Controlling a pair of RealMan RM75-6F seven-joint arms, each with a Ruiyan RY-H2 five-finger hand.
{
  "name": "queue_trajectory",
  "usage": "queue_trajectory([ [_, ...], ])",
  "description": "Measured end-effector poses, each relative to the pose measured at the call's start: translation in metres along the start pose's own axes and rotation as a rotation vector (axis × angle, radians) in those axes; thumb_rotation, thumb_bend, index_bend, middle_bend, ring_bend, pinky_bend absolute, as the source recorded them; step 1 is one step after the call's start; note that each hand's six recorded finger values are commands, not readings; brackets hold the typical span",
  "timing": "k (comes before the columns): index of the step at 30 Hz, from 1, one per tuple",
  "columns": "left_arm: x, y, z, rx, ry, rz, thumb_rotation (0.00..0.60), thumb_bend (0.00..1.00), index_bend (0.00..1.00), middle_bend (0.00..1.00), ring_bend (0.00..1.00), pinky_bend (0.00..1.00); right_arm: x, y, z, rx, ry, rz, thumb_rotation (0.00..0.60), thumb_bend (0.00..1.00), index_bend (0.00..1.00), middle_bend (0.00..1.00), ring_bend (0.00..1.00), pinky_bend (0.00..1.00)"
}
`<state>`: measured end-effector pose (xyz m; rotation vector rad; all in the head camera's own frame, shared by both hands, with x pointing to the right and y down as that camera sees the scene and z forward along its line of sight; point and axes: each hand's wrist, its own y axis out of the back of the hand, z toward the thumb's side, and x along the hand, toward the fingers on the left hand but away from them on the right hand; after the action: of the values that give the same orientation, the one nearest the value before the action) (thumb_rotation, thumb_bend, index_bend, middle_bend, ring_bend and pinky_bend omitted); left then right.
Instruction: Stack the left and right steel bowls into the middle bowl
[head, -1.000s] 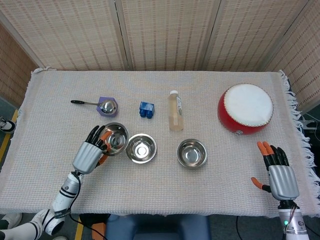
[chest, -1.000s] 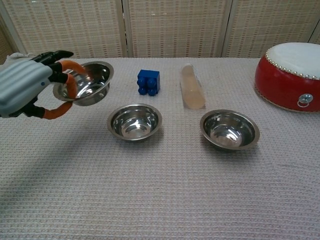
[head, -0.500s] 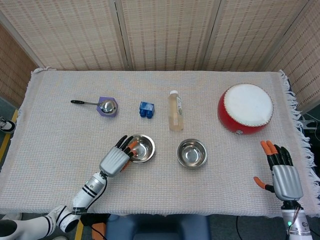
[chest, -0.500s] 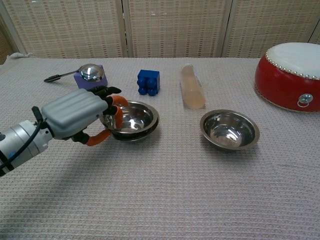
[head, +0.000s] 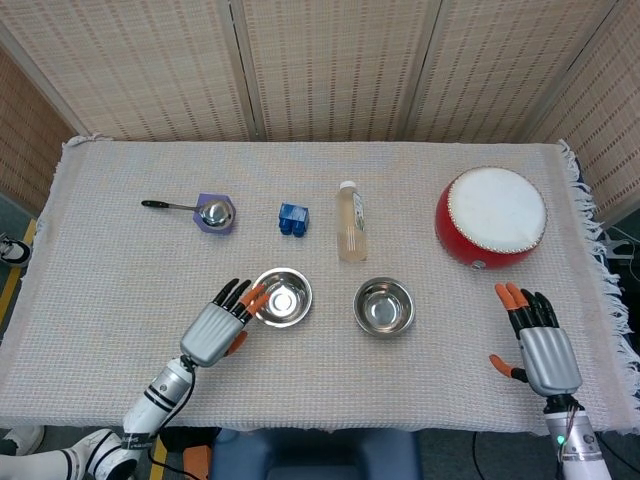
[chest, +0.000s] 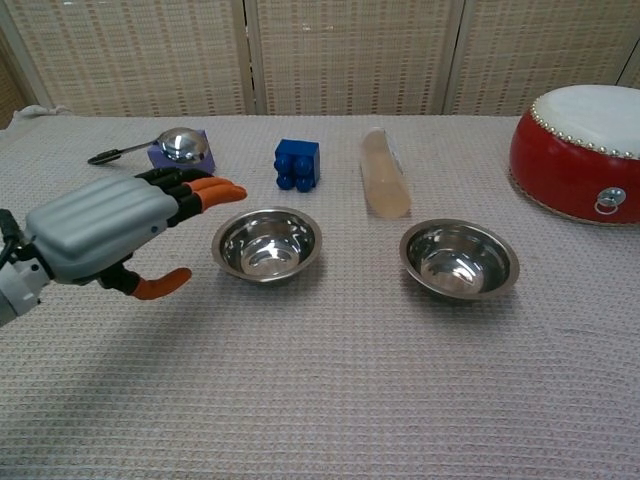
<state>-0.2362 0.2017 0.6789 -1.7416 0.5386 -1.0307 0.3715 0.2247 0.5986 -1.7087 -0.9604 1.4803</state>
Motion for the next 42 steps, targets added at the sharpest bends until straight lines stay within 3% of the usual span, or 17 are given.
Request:
queue_trajectory([
  [8,-0.096,-0.001,-0.079,-0.016,0.316,-0.006,0.600,0.41,0.00,0.03,0.00,0.09,-0.060,-0.066,0.062,0.073,0.200,0.193,0.600,0.10,0.13,0.00,0.00,0.00],
  [13,-0.120,0.002,-0.097,-0.025,0.387,0.005,0.600,0.41,0.00,0.03,0.00,0.09,-0.084,-0.093,0.098,0.084,0.279,0.227,0.600,0.12,0.25,0.00,0.00,0.00],
  [16,-0.124,0.007,-0.099,-0.026,0.391,0.024,0.600,0.41,0.00,0.03,0.00,0.09,-0.089,-0.099,0.111,0.086,0.306,0.219,0.600,0.16,0.39,0.00,0.00,0.00],
  [20,-0.125,0.011,-0.103,-0.029,0.393,0.038,0.600,0.41,0.00,0.03,0.00,0.09,-0.093,-0.103,0.120,0.089,0.319,0.193,0.600,0.30,0.59,0.00,0.00,0.00],
  [24,-0.127,0.013,-0.106,-0.031,0.400,0.047,0.600,0.41,0.00,0.03,0.00,0.09,-0.096,-0.103,0.127,0.088,0.325,0.164,0.600,0.44,0.69,0.03,0.00,0.00],
  [33,-0.144,0.019,-0.114,-0.030,0.431,0.064,0.600,0.41,0.00,0.03,0.00,0.09,-0.094,-0.075,0.151,0.036,0.392,0.061,0.600,0.46,0.69,0.04,0.00,0.00],
  [37,-0.161,0.019,-0.120,-0.039,0.466,0.067,0.600,0.41,0.00,0.03,0.00,0.09,-0.101,-0.057,0.177,0.015,0.450,0.022,0.600,0.46,0.68,0.04,0.00,0.00],
  [42,-0.179,0.020,-0.127,-0.050,0.497,0.081,0.600,0.41,0.00,0.03,0.00,0.09,-0.114,-0.047,0.230,0.021,0.544,-0.010,0.600,0.46,0.67,0.04,0.00,0.00],
])
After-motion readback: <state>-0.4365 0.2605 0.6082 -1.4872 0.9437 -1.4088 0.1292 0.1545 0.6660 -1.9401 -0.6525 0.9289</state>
